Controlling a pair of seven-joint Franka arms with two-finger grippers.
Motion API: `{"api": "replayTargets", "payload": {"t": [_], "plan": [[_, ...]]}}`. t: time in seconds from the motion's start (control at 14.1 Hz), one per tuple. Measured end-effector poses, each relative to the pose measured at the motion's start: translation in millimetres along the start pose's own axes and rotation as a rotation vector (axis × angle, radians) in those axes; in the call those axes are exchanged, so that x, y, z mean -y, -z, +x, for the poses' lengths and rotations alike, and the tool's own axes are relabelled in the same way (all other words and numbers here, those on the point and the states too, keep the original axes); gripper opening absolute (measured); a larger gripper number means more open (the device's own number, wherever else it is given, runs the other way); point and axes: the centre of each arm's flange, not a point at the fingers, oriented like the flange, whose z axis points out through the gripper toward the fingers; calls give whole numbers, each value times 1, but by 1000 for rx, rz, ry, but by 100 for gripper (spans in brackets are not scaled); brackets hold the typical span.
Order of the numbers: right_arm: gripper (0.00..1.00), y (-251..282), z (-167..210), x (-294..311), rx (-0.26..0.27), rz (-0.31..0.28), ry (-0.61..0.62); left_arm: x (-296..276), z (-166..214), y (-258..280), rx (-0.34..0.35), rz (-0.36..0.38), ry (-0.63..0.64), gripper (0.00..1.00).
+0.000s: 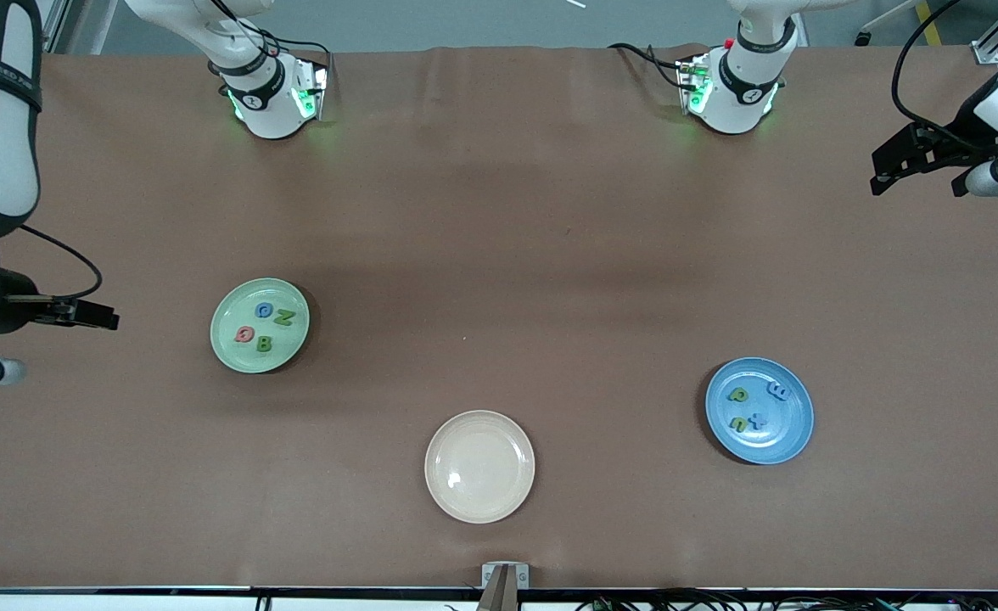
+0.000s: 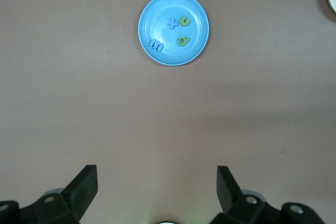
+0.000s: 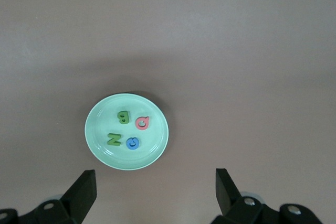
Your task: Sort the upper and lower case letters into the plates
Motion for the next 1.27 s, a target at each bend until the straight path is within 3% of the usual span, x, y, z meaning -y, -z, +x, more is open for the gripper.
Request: {"api": "replayTargets", "payload": {"t": [0.42,0.71,1.27], "plan": [[100,-3,3,6,4,1,10,0,0,0,0,0,0,100],[100,4,-7,7,53,7,12,0,0,0,0,0,0,100],[100,44,-68,-3,22,59,24,0,0,0,0,0,0,100]]}}
